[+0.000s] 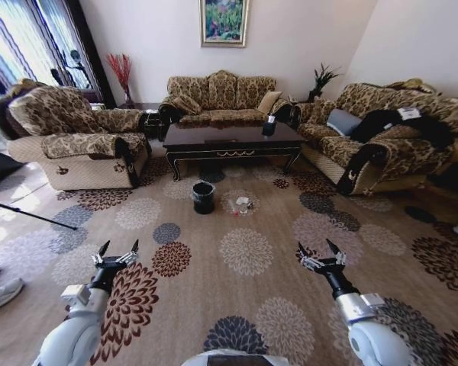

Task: Move to the front of the table and pick up the trash from the floor, then place it into the trash bin.

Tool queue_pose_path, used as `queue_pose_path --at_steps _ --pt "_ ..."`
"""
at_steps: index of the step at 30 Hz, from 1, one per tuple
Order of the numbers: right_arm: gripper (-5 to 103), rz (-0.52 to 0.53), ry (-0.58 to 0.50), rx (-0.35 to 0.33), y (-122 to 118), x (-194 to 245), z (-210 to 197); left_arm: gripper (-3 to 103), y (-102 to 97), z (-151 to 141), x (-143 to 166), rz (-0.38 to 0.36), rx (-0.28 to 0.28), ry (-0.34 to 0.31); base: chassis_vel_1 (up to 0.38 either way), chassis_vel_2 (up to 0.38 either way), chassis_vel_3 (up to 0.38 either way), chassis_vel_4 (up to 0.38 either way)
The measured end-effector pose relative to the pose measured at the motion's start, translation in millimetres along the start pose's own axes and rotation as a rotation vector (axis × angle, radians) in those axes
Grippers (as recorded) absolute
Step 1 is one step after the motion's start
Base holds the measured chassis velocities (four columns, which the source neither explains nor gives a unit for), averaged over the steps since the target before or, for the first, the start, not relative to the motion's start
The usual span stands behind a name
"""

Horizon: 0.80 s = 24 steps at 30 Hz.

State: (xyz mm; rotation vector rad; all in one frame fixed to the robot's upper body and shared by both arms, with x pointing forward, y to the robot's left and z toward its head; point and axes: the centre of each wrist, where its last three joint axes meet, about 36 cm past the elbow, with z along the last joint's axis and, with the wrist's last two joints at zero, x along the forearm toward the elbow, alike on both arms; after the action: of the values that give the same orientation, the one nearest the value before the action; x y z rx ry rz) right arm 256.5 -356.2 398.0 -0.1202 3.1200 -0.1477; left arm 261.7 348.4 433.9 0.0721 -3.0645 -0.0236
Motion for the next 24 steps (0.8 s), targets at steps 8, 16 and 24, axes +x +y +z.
queue_pose_path --at_steps 8,16,24 --pt "100 -0.007 0.010 -0.004 7 4 2 100 0.3 3 3 0.015 -0.011 0.010 0.000 0.000 0.000 0.000" --pt "100 0.011 0.019 -0.023 14 7 6 100 -5.9 -3 3 0.003 0.008 0.003 0.000 0.000 0.000 0.000" --pt "100 0.003 0.028 -0.026 18 6 12 100 -10.1 -8 3 0.009 0.010 0.016 0.000 0.000 0.000 0.000"
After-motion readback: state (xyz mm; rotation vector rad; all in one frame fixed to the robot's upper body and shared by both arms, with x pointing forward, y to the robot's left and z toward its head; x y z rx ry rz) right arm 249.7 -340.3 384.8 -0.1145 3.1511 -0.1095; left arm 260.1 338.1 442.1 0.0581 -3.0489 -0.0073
